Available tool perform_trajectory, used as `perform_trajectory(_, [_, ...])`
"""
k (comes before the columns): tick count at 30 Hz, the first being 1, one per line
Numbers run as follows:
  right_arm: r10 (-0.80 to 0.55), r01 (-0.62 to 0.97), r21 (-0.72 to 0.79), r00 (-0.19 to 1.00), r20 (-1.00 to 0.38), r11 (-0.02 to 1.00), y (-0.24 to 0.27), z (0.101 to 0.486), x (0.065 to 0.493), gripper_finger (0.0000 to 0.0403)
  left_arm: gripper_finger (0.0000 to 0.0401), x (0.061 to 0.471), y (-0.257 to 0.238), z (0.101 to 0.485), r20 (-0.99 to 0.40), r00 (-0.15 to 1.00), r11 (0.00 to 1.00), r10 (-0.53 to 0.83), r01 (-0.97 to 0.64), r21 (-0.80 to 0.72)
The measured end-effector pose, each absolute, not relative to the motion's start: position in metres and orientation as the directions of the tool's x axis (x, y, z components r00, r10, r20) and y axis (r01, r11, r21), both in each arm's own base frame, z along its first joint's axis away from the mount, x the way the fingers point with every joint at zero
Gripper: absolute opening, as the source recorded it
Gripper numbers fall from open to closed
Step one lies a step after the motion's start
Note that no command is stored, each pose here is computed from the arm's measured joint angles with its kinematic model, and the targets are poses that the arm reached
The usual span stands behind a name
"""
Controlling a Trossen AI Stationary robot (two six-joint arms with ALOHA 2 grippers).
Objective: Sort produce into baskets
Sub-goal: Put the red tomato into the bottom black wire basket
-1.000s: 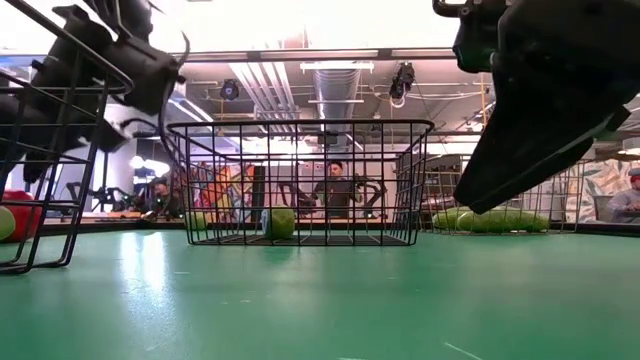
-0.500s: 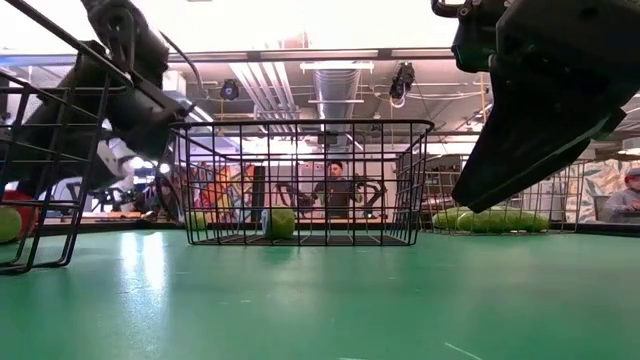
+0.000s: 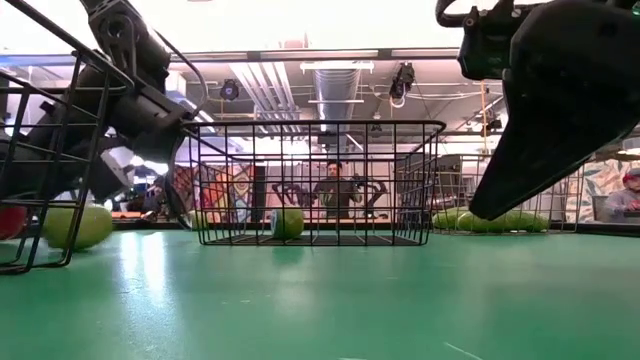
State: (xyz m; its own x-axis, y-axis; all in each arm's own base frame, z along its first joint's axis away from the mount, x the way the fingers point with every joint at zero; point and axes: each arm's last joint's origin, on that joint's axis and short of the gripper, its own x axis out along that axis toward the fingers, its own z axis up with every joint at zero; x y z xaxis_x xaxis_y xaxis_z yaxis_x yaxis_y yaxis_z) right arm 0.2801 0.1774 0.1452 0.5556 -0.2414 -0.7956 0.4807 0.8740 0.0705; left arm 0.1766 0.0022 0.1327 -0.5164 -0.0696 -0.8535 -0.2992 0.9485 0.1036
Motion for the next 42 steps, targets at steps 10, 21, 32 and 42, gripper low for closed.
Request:
perform_trajectory(10, [-0.242,0.492,0.079,0.554,-0.797,0.867,0.178,0.145,0.280,0.0376,0.0320,0.177,-0.005,0.132,-0.857,-0.508,0.947,-0.086,-0.309,0.088])
perform_trajectory(21, [-0.242,0.488,0.075,0.554,-0.797,0.870,0.178,0.145,0.279,0.0376,0.0238,0.178,-0.018,0.140,-0.855,-0.515,0.965,-0.052,-0.245,0.089])
perform_trajectory(32, [-0.244,0.490,0.073,0.552,-0.798,0.869,0.177,0.144,0.279,0.0376,0.0245,0.198,-0.046,0.243,-0.952,-0.304,0.961,-0.023,-0.270,0.063])
perform_trajectory(42, [-0.251,0.483,0.061,0.554,-0.794,0.873,0.176,0.145,0.280,0.0376,0.0246,0.211,-0.136,0.349,-0.872,0.438,0.931,-0.218,-0.174,-0.320])
